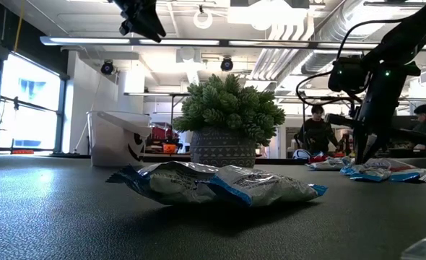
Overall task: Organize candy in baskets
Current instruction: Put the green gummy into the purple bucket
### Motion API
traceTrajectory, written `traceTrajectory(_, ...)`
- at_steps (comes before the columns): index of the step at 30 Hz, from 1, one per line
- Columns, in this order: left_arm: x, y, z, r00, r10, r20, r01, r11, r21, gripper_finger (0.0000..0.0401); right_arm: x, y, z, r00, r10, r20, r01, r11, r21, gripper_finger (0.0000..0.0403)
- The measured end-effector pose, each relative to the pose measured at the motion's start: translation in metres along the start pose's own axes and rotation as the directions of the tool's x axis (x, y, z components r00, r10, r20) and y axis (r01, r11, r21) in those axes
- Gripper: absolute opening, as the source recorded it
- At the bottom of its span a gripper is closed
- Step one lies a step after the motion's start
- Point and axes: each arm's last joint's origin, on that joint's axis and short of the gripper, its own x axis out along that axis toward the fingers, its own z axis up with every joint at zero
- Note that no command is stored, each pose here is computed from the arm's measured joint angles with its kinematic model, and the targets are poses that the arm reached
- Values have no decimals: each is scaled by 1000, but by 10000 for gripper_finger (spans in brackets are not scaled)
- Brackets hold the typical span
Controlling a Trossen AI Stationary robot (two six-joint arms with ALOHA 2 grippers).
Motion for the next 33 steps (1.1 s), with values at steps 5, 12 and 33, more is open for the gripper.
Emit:
traceTrajectory(5, 0, 0, -4, 999, 1, -45, -2, 1000, -12, 131, -1, 2, -2, 996, 47, -79, -48, 999, -7, 3)
traceTrajectory(12, 0, 0, -9, 995, -1, -98, -3, 999, -40, 131, -17, 5, -7, 977, 174, -123, -178, 984, -19, 1)
traceTrajectory(33, -6, -16, 31, 914, -265, 308, 277, 961, 6, 131, -127, 58, -12, 218, 975, 45, -800, 204, -564, 0)
